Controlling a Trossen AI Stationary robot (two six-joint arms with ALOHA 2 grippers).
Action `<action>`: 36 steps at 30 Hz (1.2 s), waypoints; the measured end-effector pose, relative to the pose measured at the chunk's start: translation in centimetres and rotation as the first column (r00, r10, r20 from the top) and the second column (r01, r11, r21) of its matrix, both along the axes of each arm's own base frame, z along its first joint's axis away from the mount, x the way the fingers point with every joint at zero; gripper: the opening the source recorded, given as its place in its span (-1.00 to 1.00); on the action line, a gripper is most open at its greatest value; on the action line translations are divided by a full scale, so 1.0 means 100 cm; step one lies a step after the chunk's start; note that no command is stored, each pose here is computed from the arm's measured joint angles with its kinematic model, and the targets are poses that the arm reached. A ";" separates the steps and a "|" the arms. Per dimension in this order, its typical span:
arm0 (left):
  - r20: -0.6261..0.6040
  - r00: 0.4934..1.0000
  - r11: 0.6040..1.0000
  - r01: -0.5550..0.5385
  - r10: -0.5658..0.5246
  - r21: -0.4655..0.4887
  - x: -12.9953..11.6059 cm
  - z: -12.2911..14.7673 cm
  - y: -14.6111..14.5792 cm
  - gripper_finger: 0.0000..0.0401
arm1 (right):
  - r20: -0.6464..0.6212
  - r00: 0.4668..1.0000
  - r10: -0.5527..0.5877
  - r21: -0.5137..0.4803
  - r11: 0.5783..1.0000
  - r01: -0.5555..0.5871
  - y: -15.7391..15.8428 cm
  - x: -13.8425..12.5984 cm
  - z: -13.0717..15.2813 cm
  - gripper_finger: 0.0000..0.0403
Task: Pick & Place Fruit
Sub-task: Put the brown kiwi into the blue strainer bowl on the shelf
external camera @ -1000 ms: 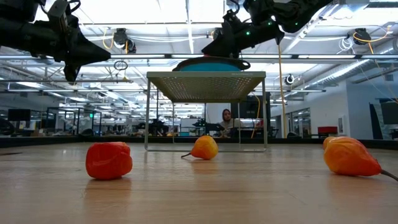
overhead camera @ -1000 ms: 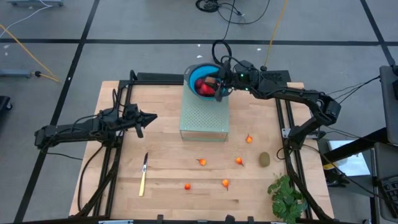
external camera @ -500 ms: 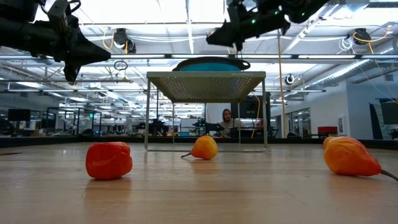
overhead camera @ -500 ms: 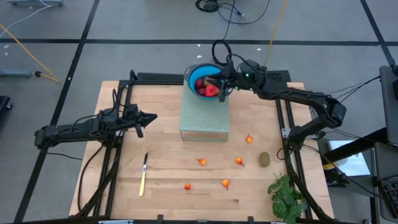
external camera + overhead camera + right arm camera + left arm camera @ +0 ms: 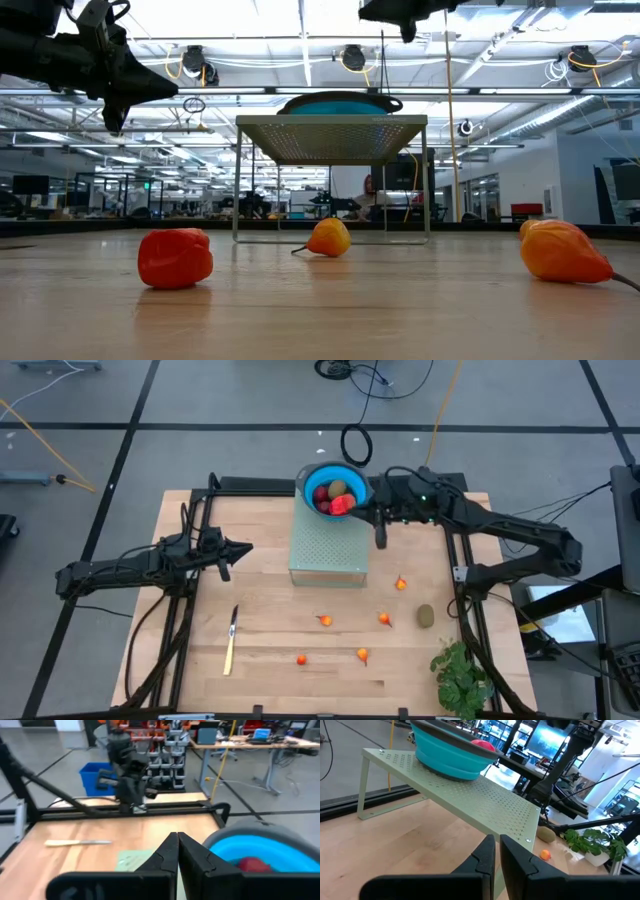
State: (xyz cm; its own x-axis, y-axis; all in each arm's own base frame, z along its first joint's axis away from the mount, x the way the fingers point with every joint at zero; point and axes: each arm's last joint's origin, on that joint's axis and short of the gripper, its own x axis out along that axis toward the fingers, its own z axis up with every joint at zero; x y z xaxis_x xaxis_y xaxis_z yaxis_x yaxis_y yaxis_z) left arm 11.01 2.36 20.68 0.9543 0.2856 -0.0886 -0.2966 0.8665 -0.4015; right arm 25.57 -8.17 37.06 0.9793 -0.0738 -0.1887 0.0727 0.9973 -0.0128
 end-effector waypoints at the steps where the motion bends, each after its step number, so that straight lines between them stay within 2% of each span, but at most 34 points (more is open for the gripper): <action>1: 0.000 1.000 1.000 0.000 0.000 0.000 0.000 0.000 0.000 -0.87 | -0.014 1.000 0.001 0.003 1.000 -0.001 0.004 -0.002 0.000 -1.00; 8: 0.000 1.000 1.000 0.000 0.000 -0.001 0.000 0.000 0.000 -0.87 | -0.156 0.986 0.057 0.094 0.995 -0.043 0.035 -0.018 -0.004 -1.00; 14: 0.000 1.000 1.000 0.000 0.000 0.000 0.000 0.000 0.000 -0.87 | -0.266 0.956 0.123 0.222 0.973 -0.064 0.057 -0.029 -0.011 -1.00; 17: 0.000 1.000 1.000 0.000 0.000 0.000 0.000 0.000 0.000 -0.87 | -0.338 0.930 0.145 0.306 0.951 -0.037 0.066 -0.034 -0.017 -1.00; 23: -0.001 1.000 1.000 0.001 -0.001 0.002 0.000 0.000 0.000 -0.87 | -0.504 0.847 0.167 0.461 0.881 0.101 0.083 -0.043 -0.031 -1.00; 29: -0.001 1.000 1.000 0.000 0.000 0.002 0.000 0.000 0.000 -0.87 | -0.639 0.758 0.127 0.511 0.807 0.296 0.098 -0.054 -0.041 -1.00; 36: -0.011 1.000 0.999 0.004 -0.003 0.035 0.000 0.000 0.000 -0.87 | -0.738 0.664 0.120 0.557 0.665 0.498 0.115 -0.065 -0.047 -1.00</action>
